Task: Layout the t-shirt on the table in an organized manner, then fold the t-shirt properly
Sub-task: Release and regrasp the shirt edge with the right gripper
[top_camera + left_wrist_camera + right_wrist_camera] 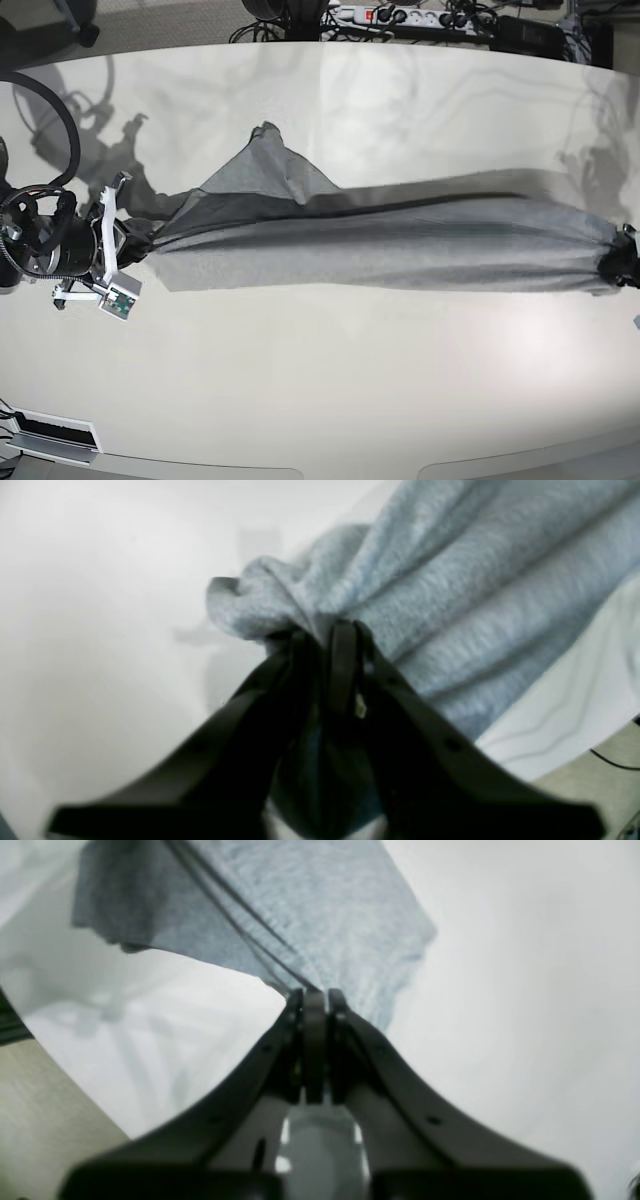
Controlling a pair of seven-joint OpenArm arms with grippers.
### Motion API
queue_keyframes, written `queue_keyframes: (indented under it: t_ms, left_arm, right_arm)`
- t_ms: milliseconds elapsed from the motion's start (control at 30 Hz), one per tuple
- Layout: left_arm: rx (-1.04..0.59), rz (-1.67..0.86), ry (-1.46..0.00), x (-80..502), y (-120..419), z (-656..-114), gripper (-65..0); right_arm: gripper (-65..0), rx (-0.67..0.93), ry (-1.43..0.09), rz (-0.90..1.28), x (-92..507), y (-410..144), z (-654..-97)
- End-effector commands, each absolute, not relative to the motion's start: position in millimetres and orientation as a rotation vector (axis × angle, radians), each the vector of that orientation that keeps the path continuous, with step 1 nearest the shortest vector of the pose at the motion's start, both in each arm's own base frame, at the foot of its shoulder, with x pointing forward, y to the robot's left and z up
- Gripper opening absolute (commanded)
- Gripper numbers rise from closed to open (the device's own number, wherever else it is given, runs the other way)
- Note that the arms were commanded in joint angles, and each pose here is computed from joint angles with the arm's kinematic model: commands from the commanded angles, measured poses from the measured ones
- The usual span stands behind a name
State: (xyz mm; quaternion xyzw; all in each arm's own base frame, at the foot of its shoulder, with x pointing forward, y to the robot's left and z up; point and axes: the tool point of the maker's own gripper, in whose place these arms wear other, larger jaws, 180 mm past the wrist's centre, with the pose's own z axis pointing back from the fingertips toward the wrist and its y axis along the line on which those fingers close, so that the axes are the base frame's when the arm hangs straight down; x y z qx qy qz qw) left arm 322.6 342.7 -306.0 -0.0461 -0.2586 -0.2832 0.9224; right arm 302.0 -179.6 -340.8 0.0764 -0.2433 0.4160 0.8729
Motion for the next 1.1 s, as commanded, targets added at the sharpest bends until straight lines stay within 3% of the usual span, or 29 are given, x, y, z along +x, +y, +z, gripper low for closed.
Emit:
queue_keyframes:
  t_ms: [0, 67, 167, 333, 567, 700, 867, 1067]
  left_arm:
    - [-0.050, -0.568, -0.568, 331.5, 358.3, -284.7, -51.5]
    - [-0.047, -0.563, -0.572, 332.6, 360.0, -282.7, -40.6]
    - [-0.037, -0.564, -0.596, 339.5, 361.1, -273.5, -33.3]
    - [-0.002, -0.530, -0.659, 358.5, 366.1, -248.6, -33.4]
    - [-0.107, -0.535, -0.672, 358.1, 347.1, -243.5, -33.4]
    - [-0.121, -0.534, -0.674, 359.0, 342.2, -246.9, -33.4]
    - [-0.121, -0.534, -0.675, 359.2, 342.1, -246.7, -33.4]
    - [-0.138, -0.536, -0.678, 360.4, 335.6, -251.1, -33.4]
  right_arm:
    - [-43.3, 0.112, -0.537, 0.844, 313.9, -191.9, -328.6]
    - [-30.9, 0.064, -0.541, 0.822, 319.2, -199.4, -328.0]
    - [-29.9, 0.038, -0.560, 0.818, 327.5, -202.7, -320.8]
    - [-30.8, 0.097, -0.565, 0.900, 323.3, -185.4, -308.5]
    - [-30.8, 0.608, -0.480, 1.107, 240.8, -98.3, -285.4]
    - [-32.6, 0.772, -0.460, 1.093, 211.0, -60.4, -293.5]
    - [-36.7, 0.792, -0.508, 1.039, 199.6, -19.2, -318.7]
    - [-36.4, 0.639, -0.599, 0.951, 216.1, 1.4, -349.8]
